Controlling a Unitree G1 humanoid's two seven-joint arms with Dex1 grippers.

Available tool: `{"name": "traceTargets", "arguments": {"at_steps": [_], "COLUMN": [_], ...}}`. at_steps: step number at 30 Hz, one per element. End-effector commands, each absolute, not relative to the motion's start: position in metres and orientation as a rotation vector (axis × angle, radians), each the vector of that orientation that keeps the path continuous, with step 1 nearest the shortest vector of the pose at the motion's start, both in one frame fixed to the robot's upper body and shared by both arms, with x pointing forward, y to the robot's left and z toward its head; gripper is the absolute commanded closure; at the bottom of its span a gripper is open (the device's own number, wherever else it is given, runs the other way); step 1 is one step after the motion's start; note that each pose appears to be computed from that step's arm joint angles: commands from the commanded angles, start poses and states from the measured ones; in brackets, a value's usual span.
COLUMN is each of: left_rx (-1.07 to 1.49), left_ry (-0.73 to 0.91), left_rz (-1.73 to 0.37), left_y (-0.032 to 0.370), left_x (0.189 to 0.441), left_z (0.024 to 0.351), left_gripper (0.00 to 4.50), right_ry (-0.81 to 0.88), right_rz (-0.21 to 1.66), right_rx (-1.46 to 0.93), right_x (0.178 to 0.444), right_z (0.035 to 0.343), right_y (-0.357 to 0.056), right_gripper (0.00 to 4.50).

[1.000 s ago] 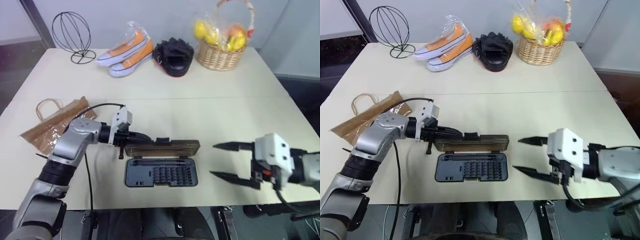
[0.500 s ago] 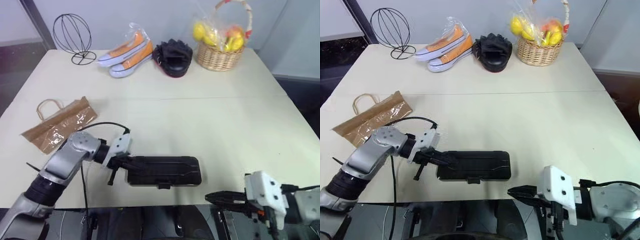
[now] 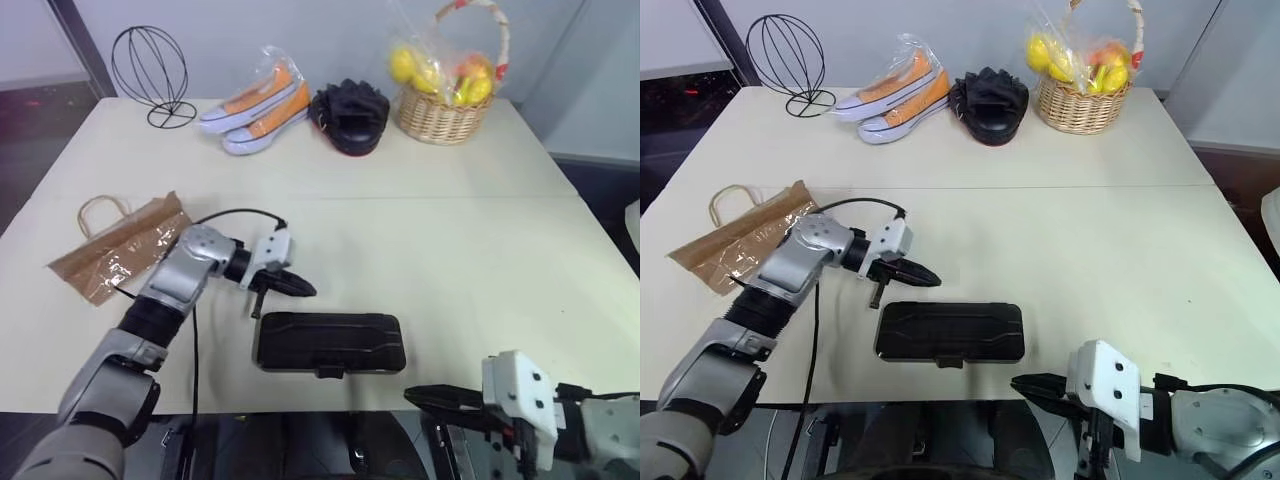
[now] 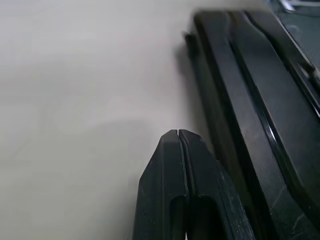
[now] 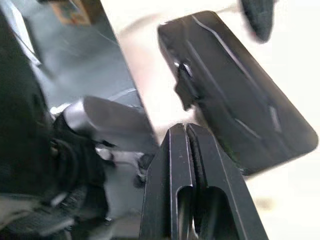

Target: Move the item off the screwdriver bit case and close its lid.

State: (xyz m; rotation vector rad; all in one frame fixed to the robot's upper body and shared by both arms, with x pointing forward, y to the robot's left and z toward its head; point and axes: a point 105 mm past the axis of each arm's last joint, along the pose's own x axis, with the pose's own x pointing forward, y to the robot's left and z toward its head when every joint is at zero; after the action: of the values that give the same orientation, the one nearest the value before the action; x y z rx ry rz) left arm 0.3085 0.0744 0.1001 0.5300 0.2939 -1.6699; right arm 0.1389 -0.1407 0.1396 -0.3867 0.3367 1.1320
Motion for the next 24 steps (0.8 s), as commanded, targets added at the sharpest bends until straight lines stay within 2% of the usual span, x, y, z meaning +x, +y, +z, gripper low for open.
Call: {"name": "traceTargets", "arguments": {"at_steps": [1,2,4,5,7,10,12,17,24], "left_rx": [0.611,0.617,0.619,0.618,0.617,0.615,0.61,0.591,0.578], "left_ry": [0.266,0.263,0.258,0.255,0.25,0.25,0.253,0.262,0.259], "left_rz": [-1.761,-1.78,-1.799,-1.801,-1.798,-1.78,-1.748,-1.709,-1.713], "left_y": [0.066,0.064,0.063,0.062,0.061,0.063,0.07,0.081,0.077], "left_x": [0.299,0.296,0.293,0.293,0.294,0.298,0.301,0.301,0.295], "left_z": [0.099,0.098,0.098,0.099,0.101,0.103,0.104,0.106,0.106], "left_gripper": [4.5,4.5,4.5,4.5,4.5,4.5,4.5,4.5,4.5], "right_ry": [0.302,0.29,0.287,0.284,0.267,0.252,0.258,0.307,0.289], "right_rz": [1.167,1.214,1.25,1.292,1.342,1.338,1.325,1.353,1.374], "right_rx": [-0.431,-0.4,-0.287,-0.288,-0.333,-0.384,-0.408,-0.531,-0.587], "right_x": [0.136,0.132,0.15,0.153,0.158,0.168,0.173,0.168,0.164], "right_z": [0.145,0.138,0.092,0.078,0.072,0.077,0.084,0.084,0.08], "right_y": [-0.137,-0.124,-0.078,-0.055,-0.038,-0.04,-0.055,-0.083,-0.076], "right_gripper": [4.46,4.46,4.46,4.46,4.46,4.46,4.46,4.46,4.46]}}
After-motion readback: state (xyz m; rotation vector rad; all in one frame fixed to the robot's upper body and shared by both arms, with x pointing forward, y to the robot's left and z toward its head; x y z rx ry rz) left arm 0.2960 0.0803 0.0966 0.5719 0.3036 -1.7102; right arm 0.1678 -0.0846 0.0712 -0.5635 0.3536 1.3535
